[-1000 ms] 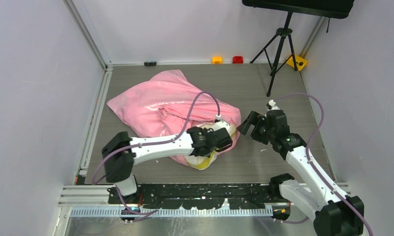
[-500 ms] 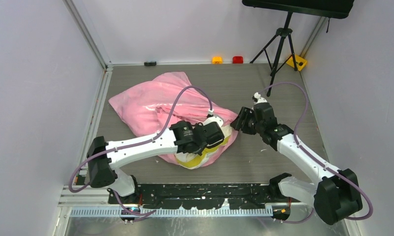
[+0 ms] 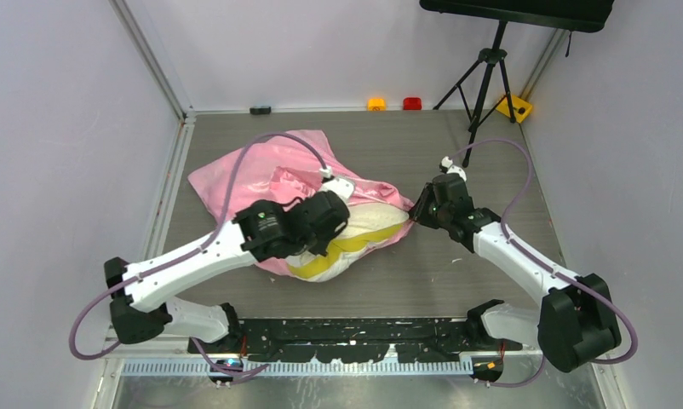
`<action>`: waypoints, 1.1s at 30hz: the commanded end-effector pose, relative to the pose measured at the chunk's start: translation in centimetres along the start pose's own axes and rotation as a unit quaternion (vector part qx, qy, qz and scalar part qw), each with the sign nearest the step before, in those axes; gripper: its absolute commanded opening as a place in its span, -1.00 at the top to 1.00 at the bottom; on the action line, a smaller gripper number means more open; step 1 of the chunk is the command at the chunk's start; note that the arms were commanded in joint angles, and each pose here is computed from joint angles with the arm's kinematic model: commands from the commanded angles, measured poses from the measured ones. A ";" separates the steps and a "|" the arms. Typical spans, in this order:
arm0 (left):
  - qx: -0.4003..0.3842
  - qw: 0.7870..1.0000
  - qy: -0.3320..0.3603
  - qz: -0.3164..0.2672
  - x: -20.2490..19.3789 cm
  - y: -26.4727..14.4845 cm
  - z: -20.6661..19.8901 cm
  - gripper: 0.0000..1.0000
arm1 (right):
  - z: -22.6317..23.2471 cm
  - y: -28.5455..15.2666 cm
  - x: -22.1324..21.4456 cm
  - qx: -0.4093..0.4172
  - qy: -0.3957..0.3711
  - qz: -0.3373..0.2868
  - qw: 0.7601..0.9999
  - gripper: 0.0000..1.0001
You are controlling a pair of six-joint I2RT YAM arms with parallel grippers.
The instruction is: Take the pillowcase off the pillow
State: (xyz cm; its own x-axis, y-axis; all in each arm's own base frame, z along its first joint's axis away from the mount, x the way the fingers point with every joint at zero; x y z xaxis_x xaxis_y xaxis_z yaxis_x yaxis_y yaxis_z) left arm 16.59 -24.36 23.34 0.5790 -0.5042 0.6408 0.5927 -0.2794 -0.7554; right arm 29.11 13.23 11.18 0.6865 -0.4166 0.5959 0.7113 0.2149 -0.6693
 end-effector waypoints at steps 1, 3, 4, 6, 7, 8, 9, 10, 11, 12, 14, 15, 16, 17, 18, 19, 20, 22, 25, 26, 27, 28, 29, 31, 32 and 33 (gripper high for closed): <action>-0.021 0.992 -0.086 -0.094 3.9 -4.4 3.0 1.00 | -0.4 0.6 2.1 -0.032 0.016 -0.038 0.999 0.43; -0.038 0.988 -0.098 -0.113 4.6 -5.2 3.3 1.00 | -0.2 1.1 1.8 -0.027 0.019 -0.030 0.999 0.45; -0.049 0.986 -0.100 -0.122 5.0 -5.7 3.2 1.00 | -0.1 1.4 1.7 -0.024 0.019 -0.028 0.999 0.46; -0.080 0.983 -0.097 -0.137 5.6 -6.6 2.7 1.00 | 0.6 2.0 1.4 -0.010 0.020 -0.015 1.000 0.47; -0.096 0.980 -0.096 -0.144 5.9 -7.0 2.3 1.00 | 1.0 2.5 1.3 0.000 0.022 -0.009 1.000 0.47; -0.114 0.977 -0.096 -0.150 6.2 -7.4 1.9 1.00 | 1.6 2.9 1.2 0.012 0.023 0.000 1.000 0.47; -0.133 0.973 -0.099 -0.158 6.5 -7.8 1.5 1.00 | 2.2 3.4 1.1 0.024 0.024 0.007 0.999 0.48; -0.147 0.970 -0.105 -0.163 6.8 -8.1 1.4 1.00 | 3.2 3.8 0.7 0.046 0.026 0.025 0.998 0.48; -0.169 0.965 -0.109 -0.169 7.1 -8.4 0.9 1.00 | 3.7 4.2 0.4 0.059 0.028 0.037 0.997 0.49; -0.191 0.959 -0.116 -0.172 7.3 -8.6 0.4 1.00 | 4.1 4.7 0.2 0.065 0.031 0.047 0.996 0.49; -0.234 0.944 -0.139 -0.185 8.1 -9.2 0.0 1.00 | 4.4 5.9 -0.1 0.065 0.038 0.058 0.995 0.48; -0.252 0.937 -0.150 -0.190 8.4 -9.4 -0.1 1.00 | 3.9 6.6 -0.2 0.047 0.046 0.062 0.996 0.48; -0.272 0.928 -0.161 -0.199 8.8 -9.7 -0.2 1.00 | 3.5 7.3 -0.5 0.033 0.048 0.069 0.996 0.48; -0.288 0.919 -0.171 -0.206 9.2 -9.9 -0.2 1.00 | 3.2 8.1 -0.9 0.023 0.049 0.079 0.995 0.48; -0.301 0.911 -0.181 -0.215 9.6 -10.3 -0.1 1.00 | 2.8 8.9 -1.7 0.013 0.049 0.094 0.994 0.45; -0.316 0.904 -0.186 -0.220 9.9 -10.6 -0.1 1.00 | 2.6 9.3 -2.2 0.008 0.051 0.104 0.993 0.36; -0.319 0.900 -0.192 -0.226 10.2 -10.7 0.2 1.00 | 2.5 9.4 -2.7 0.008 0.052 0.113 0.992 0.24; -0.304 0.905 -0.199 -0.222 10.3 -10.1 0.9 1.00 | 2.8 8.8 -2.9 0.029 0.056 0.111 0.992 -0.05; -0.264 0.919 -0.214 -0.202 10.0 -8.2 2.1 1.00 | 2.8 6.4 -2.5 0.051 0.056 0.081 0.994 -0.50; -0.252 0.921 -0.221 -0.197 9.9 -7.4 2.5 1.00 | 2.8 5.5 -2.2 0.054 0.054 0.073 0.994 -0.59; -0.244 0.923 -0.228 -0.193 9.8 -6.7 2.7 1.00 | 2.7 4.6 -2.1 0.056 0.053 0.066 0.995 -0.64; -0.238 0.923 -0.235 -0.192 9.9 -6.2 3.0 1.00 | 2.7 3.6 -1.8 0.056 0.050 0.060 0.995 -0.66; -0.235 0.922 -0.240 -0.193 10.0 -5.7 3.2 1.00 | 2.5 2.8 -1.7 0.054 0.048 0.055 0.996 -0.68; -0.236 0.918 -0.248 -0.198 10.6 -5.3 3.3 1.00 | 2.2 1.0 -1.1 0.049 0.042 0.041 0.997 -0.70; -0.240 0.917 -0.249 -0.200 10.8 -5.2 3.2 1.00 | 2.2 -0.1 -0.4 0.050 0.039 0.026 0.998 -0.71; -0.242 0.916 -0.249 -0.199 11.1 -5.0 3.1 1.00 | 2.3 -1.2 0.2 0.050 0.038 0.014 0.998 -0.73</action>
State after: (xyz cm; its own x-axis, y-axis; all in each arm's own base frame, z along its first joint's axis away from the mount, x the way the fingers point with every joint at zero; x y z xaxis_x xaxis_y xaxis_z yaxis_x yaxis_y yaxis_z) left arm 19.66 -24.20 30.75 0.7058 0.0012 0.7085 0.5113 -0.6930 -0.5083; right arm 29.40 16.61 9.49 0.7601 -0.4657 0.4531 0.6309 0.3618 -0.6864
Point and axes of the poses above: each gripper's point midway between its finger pads, its own y axis out along the fingers, its own z axis along the line the jaws close on, x = y × z, the point moved 1 cm from there along -y, back along the fingers, and after that the axes turned 4 degrees about y, right-handed, at the moved point
